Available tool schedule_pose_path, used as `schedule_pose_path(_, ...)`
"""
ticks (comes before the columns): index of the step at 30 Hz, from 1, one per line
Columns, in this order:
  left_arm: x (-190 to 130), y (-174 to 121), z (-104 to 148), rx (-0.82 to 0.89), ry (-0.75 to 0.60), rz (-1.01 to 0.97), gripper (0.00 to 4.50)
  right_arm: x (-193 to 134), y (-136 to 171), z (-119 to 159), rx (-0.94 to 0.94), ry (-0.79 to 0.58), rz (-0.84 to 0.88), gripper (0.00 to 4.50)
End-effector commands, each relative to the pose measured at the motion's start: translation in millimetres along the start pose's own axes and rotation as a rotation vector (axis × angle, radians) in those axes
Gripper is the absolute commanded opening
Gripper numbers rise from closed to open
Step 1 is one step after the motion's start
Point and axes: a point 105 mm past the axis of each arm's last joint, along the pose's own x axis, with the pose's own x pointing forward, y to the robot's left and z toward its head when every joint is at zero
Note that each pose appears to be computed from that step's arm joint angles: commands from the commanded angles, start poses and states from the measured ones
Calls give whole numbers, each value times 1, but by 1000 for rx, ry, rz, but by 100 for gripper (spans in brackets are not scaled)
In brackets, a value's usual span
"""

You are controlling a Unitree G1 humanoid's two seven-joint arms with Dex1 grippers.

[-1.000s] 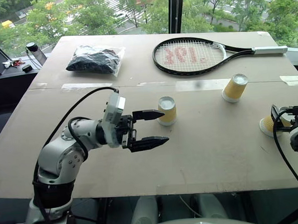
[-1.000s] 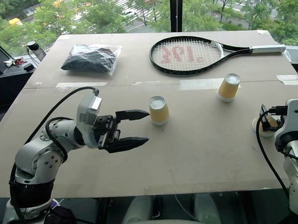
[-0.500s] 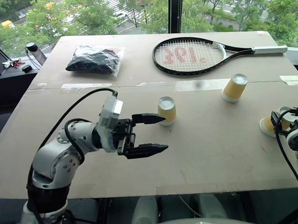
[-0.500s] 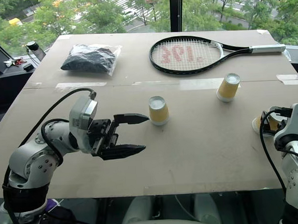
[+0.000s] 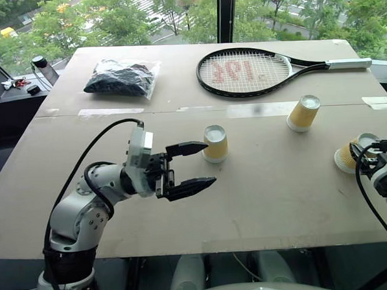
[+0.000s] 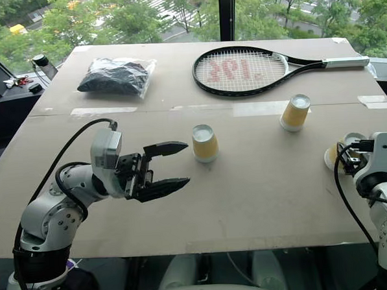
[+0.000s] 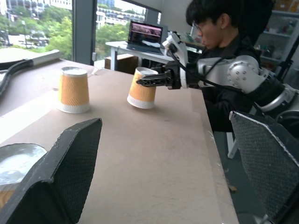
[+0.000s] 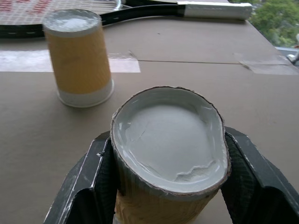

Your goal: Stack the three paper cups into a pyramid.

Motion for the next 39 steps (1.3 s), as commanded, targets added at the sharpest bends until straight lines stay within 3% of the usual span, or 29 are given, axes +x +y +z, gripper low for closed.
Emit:
schedule_pose_path(1, -19, 4, 2, 33, 0, 45, 450, 5, 59, 19, -87, -67, 301, 221)
schedule_pose_path(7, -57, 3, 1, -11, 17, 116, 450, 37, 116, 20, -144, -72, 529, 221)
schedule_pose_path(13, -82, -8, 2, 27, 24, 156, 450, 56, 137, 24, -175, -85, 610, 221)
schedule_pose_path(22, -101, -22, 12, 87, -98, 185, 450, 70, 153, 23, -190, -80, 662, 221)
schedule_pose_path(39, -106, -24, 7, 50, -86, 202, 450, 77, 161, 16, -212, -72, 668, 221)
